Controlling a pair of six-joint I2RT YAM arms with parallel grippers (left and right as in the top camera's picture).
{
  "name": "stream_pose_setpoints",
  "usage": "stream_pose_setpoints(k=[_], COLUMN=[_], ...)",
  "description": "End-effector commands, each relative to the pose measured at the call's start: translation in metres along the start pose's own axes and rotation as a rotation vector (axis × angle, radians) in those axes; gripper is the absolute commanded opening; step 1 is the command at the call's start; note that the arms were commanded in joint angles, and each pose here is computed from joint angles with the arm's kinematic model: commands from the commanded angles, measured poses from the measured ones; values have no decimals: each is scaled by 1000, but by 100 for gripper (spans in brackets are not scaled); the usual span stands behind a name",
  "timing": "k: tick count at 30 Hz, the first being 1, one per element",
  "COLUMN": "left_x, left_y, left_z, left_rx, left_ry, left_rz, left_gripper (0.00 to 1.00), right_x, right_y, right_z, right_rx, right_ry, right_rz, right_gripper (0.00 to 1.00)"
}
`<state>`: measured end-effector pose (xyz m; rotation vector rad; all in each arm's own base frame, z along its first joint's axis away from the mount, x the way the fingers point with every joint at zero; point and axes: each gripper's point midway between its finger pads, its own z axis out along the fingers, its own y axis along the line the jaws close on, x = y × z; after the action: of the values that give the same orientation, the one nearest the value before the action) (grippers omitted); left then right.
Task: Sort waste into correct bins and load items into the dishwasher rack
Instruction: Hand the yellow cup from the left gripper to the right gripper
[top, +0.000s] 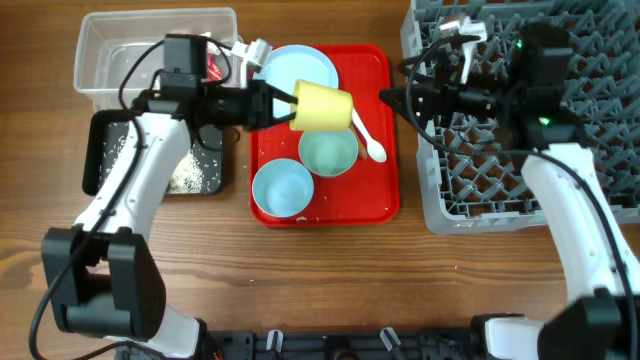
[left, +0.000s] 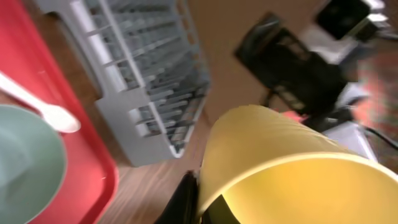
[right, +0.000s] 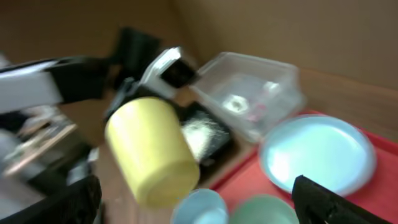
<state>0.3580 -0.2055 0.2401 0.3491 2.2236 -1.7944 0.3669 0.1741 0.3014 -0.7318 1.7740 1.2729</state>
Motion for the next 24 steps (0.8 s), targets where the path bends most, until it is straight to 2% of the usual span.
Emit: stream_pose_setpoints(k=[1, 4, 16, 18, 19, 24], left_x=[1, 1, 3, 3, 4, 6], left_y=[-29, -30, -35, -35, -35, -37], left_z=[-8, -8, -8, -8, -6, -1], left_rx=[125, 125, 155, 155, 155, 159], left_ry=[22, 22, 34, 34, 37, 50], left_rz=[33, 36, 37, 37, 41, 53], left_gripper=[4, 4, 4, 4, 4, 4], right_x=[7, 11, 29, 28, 26, 22], right_y=[32, 37, 48, 50, 51, 53], right_z=[6, 18, 82, 84, 84, 84], right_rx=[-267, -287, -159, -165, -166, -178], right_ry=[26, 42, 113, 110, 105, 94], right_rz=[1, -12, -37, -48, -47, -43], right_gripper=[100, 100, 99, 95, 89, 73])
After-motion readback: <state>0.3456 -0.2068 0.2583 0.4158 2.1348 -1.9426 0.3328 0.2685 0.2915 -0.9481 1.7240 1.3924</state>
